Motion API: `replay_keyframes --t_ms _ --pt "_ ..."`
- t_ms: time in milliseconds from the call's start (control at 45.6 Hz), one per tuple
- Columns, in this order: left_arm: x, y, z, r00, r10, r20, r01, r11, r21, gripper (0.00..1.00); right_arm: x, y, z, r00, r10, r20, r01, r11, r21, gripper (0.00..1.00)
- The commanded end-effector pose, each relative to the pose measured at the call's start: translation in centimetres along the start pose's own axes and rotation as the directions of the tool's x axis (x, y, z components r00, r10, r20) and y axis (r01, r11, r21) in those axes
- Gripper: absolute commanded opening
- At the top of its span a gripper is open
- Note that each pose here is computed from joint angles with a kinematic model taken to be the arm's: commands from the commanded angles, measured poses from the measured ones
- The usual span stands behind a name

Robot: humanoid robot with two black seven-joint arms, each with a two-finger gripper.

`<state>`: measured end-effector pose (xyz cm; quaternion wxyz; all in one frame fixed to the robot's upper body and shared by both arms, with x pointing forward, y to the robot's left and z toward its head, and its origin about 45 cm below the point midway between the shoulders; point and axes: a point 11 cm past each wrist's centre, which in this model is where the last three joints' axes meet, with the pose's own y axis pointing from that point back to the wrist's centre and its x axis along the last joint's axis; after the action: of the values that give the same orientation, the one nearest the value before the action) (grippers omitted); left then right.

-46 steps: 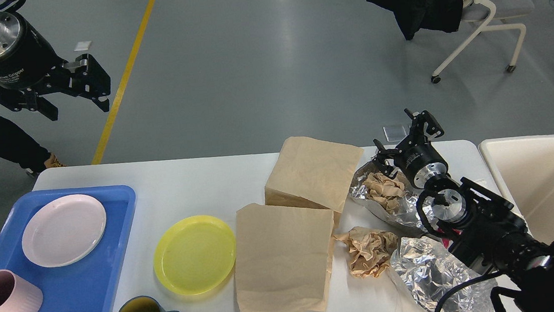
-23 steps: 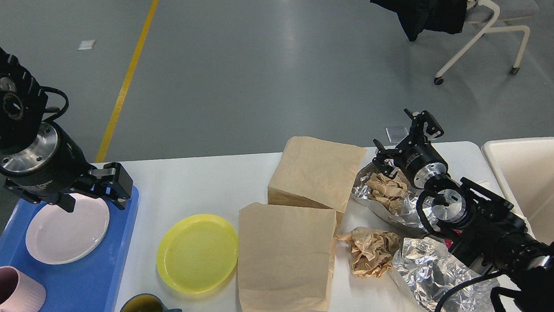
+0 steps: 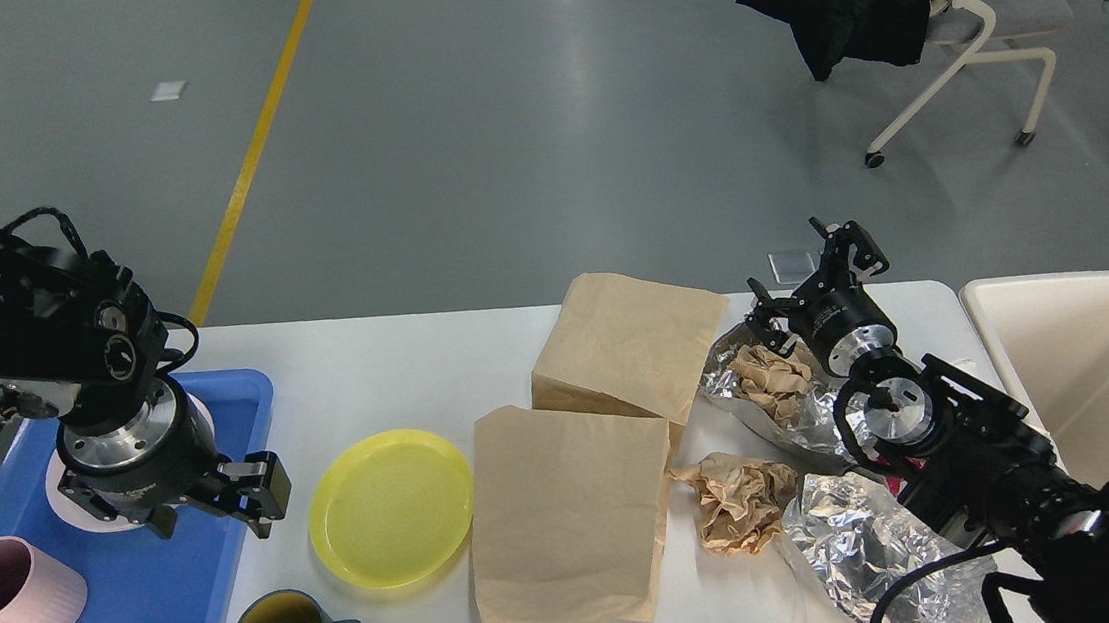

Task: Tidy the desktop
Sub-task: 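Move the left gripper over the small teal cup, then grasp the teal cup rim with the left gripper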

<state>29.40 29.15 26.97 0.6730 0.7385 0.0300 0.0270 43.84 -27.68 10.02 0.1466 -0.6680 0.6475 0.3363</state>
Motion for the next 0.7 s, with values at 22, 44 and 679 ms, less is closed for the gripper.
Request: replay_keyframes --t_ms 22,44,679 --pt "-1.1 -1.6 0.4 0.998 -0.060 0.011 0.060 0.998 0.000 0.80 0.0 0.0 0.0 1.000 0.000 0.000 0.000 1.000 0.000 1.00" --pt "-1.2 -1.9 0.5 0.998 -0.068 0.014 0.068 0.998 -0.002 0.80 0.0 0.0 0.0 1.000 0.000 0.000 0.000 1.000 0.000 1.00" --pt "-2.1 -7.4 -1.3 0.987 -0.159 -0.030 0.161 0.984 0.079 0.80 0.0 0.0 0.0 1.000 0.000 0.000 0.000 1.000 0.000 1.00"
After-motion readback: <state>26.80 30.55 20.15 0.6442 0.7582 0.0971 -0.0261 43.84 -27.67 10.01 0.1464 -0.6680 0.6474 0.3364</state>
